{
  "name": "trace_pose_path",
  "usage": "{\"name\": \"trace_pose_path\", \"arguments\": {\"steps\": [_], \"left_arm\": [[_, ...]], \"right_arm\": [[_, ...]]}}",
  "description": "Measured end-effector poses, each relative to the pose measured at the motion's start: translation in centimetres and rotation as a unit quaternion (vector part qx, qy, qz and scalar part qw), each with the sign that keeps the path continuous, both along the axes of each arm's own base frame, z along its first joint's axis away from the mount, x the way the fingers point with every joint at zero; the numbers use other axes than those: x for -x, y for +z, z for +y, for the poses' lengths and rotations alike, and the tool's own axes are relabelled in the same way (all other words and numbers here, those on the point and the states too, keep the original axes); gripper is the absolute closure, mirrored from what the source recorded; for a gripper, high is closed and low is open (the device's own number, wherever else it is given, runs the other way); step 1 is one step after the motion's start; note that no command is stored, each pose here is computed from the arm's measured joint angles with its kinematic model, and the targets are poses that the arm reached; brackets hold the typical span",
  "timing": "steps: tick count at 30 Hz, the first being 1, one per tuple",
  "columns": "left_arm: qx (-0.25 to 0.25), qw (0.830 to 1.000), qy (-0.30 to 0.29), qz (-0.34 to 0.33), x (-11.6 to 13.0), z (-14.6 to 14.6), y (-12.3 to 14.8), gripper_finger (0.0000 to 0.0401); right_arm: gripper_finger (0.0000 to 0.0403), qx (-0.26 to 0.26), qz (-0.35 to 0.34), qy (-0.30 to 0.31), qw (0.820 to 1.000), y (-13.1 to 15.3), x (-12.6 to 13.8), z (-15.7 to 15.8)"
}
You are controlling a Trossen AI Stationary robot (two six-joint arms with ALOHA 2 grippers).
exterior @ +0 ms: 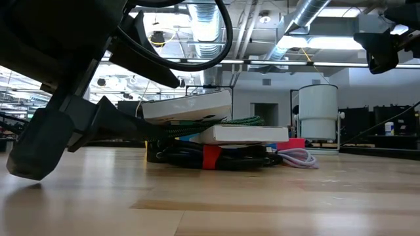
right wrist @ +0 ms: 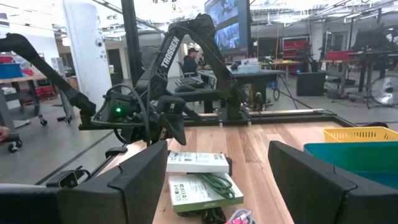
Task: Pick and place items into bin
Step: Put the left white box into the dark blue bin
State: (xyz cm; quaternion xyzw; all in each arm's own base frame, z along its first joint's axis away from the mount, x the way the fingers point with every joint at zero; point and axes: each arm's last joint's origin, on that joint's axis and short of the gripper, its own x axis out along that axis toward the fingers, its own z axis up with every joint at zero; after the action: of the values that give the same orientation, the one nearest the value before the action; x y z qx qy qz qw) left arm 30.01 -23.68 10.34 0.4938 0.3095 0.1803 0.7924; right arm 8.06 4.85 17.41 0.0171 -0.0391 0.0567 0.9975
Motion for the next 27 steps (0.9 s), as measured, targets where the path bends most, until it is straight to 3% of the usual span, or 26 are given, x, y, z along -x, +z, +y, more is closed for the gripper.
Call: {"name": "trace_pose_path", "arguments": {"steps": [13,27], "left_arm": [[0.0,1.0,0.0,0.0,0.0,0.0,0.0,0.0191],[-0.001,1.0,0.0,0.0,0.01,0.0,0.0,0.0202]], "right_arm": [[0.0127,0.0,0.0,0.0,1.0,0.0,0.0,0.0],[0.0127,0.0,0.0,0.0,1.0,0.0,0.0,0.0]]}}
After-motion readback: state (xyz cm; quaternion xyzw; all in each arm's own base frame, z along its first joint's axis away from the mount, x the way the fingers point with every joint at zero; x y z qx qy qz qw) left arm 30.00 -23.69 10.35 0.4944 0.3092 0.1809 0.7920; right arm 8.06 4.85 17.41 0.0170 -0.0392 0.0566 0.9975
